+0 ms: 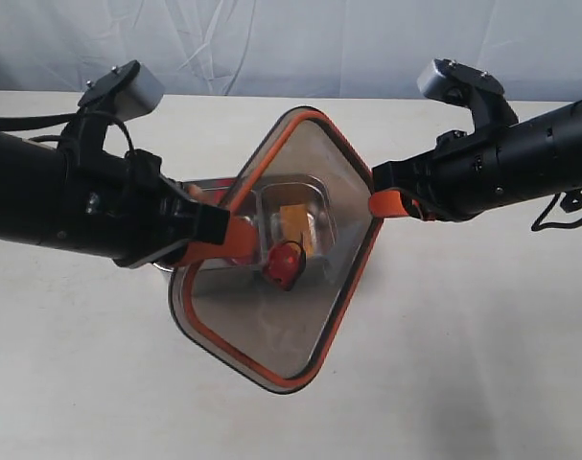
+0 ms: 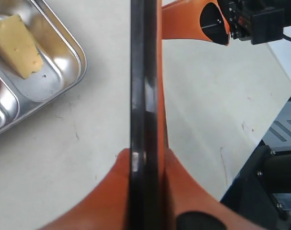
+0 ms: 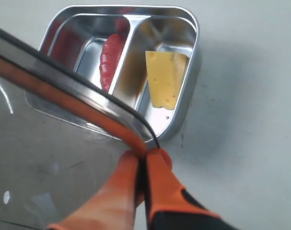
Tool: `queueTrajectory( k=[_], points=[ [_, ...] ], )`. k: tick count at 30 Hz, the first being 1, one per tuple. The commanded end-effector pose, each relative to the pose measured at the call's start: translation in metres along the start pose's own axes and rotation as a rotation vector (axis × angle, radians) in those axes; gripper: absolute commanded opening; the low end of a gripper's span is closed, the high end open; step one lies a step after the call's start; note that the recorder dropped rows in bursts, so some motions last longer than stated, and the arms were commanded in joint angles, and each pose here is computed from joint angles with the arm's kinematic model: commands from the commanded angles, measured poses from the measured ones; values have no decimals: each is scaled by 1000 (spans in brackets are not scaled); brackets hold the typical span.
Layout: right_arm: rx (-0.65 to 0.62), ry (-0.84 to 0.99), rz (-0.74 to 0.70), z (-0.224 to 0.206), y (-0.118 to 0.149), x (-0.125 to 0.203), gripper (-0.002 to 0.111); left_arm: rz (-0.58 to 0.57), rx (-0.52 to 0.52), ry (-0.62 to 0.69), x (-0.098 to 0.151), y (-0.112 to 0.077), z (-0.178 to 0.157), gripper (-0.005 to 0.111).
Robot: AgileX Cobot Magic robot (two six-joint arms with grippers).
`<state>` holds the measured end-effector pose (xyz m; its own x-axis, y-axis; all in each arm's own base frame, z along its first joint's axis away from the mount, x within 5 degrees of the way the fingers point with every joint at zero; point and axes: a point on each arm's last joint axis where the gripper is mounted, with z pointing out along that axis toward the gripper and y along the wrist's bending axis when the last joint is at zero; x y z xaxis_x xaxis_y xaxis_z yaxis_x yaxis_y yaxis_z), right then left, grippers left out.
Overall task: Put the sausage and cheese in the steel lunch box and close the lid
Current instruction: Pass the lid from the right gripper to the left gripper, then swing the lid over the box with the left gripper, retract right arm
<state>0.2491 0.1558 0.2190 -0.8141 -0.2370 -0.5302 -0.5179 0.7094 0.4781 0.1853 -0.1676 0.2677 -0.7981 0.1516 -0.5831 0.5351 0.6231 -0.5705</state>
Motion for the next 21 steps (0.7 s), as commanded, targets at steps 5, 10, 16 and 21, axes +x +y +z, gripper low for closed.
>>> queueTrajectory(
  k=[5, 10, 16, 21],
  points=[
    [5, -13, -6, -2, 0, -1, 19, 58, -39, -29, -3, 3, -1, 0],
    [18, -25, -7, -3, -1, -2, 44, 76, -50, -35, -3, 4, -1, 0],
    [108, -175, 26, -21, -1, -15, 44, 170, -112, -60, -11, 6, -3, 0],
    [148, -334, 139, -57, -3, -25, 44, 307, -184, -110, -28, 4, -10, 0]
  ],
)
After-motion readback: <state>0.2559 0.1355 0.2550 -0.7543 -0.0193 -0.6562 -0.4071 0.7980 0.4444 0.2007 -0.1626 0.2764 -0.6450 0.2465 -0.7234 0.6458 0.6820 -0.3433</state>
